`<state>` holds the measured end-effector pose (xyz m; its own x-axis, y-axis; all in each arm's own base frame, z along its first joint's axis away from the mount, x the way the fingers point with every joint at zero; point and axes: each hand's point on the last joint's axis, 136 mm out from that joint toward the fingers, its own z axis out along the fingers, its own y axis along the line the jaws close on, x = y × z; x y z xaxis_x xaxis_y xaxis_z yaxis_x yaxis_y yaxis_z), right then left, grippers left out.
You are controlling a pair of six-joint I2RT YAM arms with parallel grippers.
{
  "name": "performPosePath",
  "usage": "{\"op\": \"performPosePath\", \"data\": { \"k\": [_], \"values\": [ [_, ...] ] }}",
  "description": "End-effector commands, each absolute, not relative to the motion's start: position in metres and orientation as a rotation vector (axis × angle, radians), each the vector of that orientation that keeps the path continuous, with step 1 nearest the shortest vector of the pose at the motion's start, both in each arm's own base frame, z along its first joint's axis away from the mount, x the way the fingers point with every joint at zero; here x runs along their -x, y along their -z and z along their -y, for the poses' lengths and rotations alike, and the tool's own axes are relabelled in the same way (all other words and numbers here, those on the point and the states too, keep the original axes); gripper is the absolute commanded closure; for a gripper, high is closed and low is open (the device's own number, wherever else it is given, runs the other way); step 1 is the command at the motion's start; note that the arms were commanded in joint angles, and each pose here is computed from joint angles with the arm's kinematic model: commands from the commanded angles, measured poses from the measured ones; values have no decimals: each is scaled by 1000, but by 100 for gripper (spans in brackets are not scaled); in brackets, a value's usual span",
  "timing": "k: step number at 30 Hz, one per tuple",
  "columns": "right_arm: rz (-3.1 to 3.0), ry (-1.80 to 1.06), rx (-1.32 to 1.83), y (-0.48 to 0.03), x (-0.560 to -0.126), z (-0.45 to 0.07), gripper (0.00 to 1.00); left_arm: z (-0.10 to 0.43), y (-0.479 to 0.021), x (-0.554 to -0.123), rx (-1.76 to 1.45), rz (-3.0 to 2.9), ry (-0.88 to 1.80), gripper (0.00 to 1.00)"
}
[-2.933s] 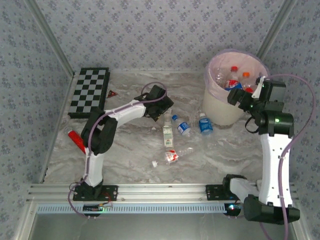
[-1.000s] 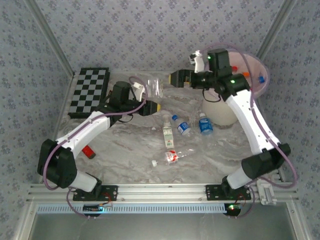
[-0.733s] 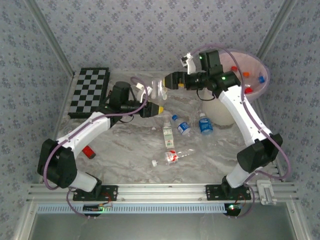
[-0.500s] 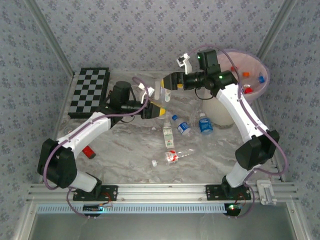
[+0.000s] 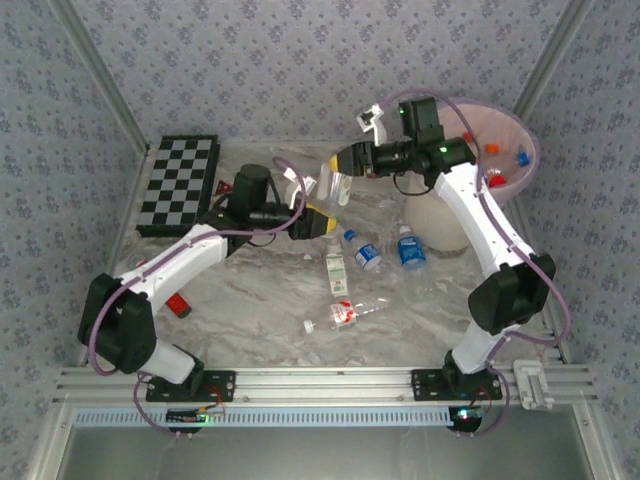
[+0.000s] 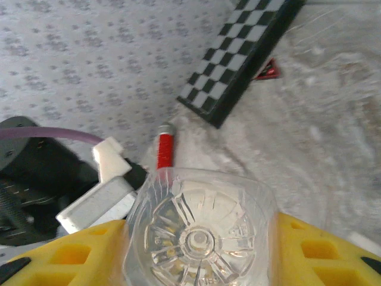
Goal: Put the plastic bottles in the bin
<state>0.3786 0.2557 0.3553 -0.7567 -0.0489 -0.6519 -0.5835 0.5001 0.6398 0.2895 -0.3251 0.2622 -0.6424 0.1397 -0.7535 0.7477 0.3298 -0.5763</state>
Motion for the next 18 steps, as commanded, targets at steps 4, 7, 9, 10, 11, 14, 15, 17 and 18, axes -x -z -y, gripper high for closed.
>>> {"op": "performPosePath", "data": {
  "k": [4, 7, 9, 10, 11, 14, 15, 17, 18],
  "values": [
    [-1979, -936, 334, -458, -372, -164, 70, 301, -294, -306, -634, -1941, 1141, 1],
    [-1897, -761, 178, -492, -370, -112, 77, 289, -290, -309, -572, -1957, 1064, 1],
    [-1835, -645, 84, -512, -363, -76, 82, 283, -286, -310, -548, -1968, 1036, 1],
    [-1813, -589, 38, -517, -363, -61, 84, 282, -285, -310, -539, -1975, 1027, 1],
    [-1789, -507, -15, -523, -361, -42, 86, 280, -282, -310, -529, -1987, 1017, 1],
    [-1754, -198, -148, -526, -356, 8, 93, 275, -272, -313, -502, -2039, 981, 1],
    [-1744, -86, -194, -524, -355, 26, 94, 275, -269, -314, -496, -2049, 978, 1],
    [-1733, 57, -265, -516, -355, 51, 97, 275, -264, -314, -484, -2066, 981, 1],
    [-1730, 111, -285, -512, -357, 59, 98, 276, -262, -314, -481, -2072, 984, 1]
  ]
}}
